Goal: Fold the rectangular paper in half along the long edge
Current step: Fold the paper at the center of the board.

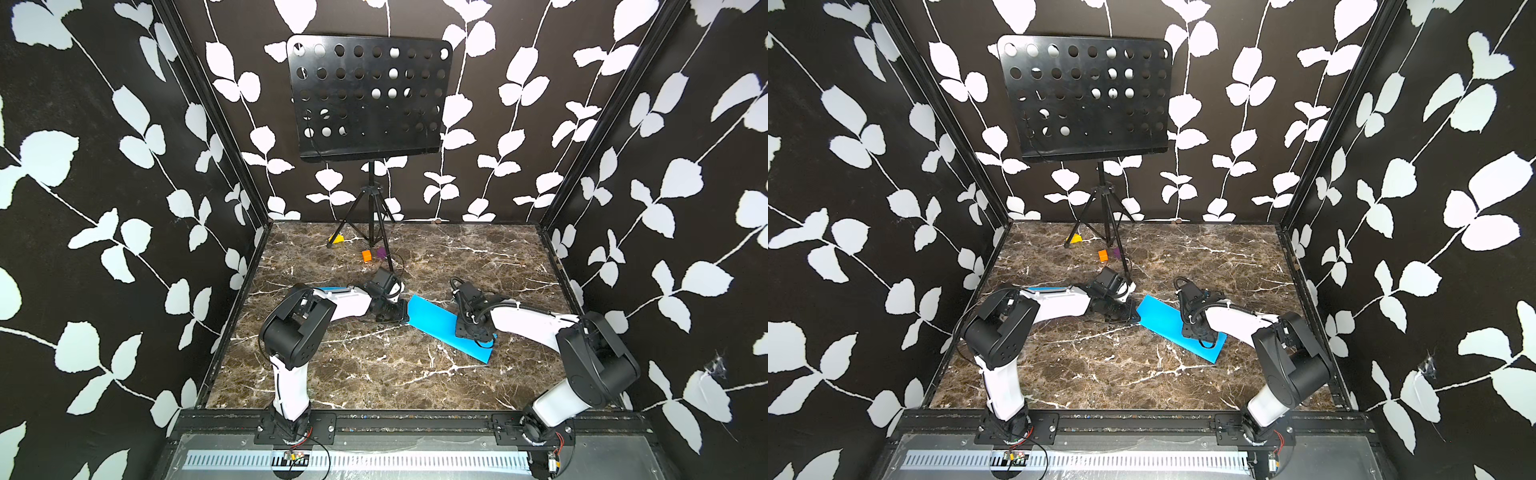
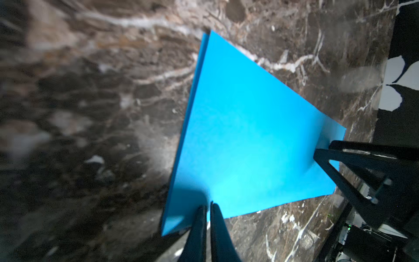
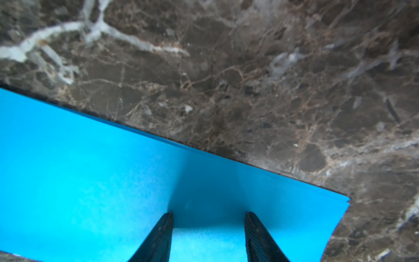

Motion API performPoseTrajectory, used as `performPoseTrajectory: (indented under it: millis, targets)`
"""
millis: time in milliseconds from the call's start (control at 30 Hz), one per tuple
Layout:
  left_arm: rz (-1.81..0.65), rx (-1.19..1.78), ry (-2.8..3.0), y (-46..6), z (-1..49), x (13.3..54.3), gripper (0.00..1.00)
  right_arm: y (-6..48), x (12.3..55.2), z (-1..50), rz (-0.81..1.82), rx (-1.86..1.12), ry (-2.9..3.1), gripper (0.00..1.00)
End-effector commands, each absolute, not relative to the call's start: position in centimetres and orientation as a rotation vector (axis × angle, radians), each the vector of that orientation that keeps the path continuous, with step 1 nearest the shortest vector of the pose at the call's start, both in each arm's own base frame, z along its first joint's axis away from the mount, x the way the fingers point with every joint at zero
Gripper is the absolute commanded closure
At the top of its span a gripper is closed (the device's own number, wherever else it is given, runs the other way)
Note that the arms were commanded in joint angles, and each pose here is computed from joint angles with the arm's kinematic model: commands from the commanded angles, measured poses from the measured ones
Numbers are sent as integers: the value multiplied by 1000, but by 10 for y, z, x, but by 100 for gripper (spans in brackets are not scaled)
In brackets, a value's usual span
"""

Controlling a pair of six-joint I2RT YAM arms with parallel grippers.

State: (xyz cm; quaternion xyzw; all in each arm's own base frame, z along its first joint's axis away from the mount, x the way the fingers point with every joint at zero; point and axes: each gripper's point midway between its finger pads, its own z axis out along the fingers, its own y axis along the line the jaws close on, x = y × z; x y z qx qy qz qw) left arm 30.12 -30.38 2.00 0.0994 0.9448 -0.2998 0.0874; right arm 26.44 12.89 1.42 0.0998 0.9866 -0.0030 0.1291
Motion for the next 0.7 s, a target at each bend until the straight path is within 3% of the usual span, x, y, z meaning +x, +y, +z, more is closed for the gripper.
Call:
performPoseTrajectory:
  millis: [0,367,567,667]
  targets:
    - [-588,202,2974,-252,-23,299,90,112,238,-10,-119,299,2967,50]
    - [-560,175,2957,-228,-10,302,88,123,253,1,-76,262,2943,50]
    - [-585,206,2857,-238,38,311,87,151,283,47,117,134,2797,45]
    - [-681,225,2760,-249,76,315,81,157,286,76,137,51,2698,40]
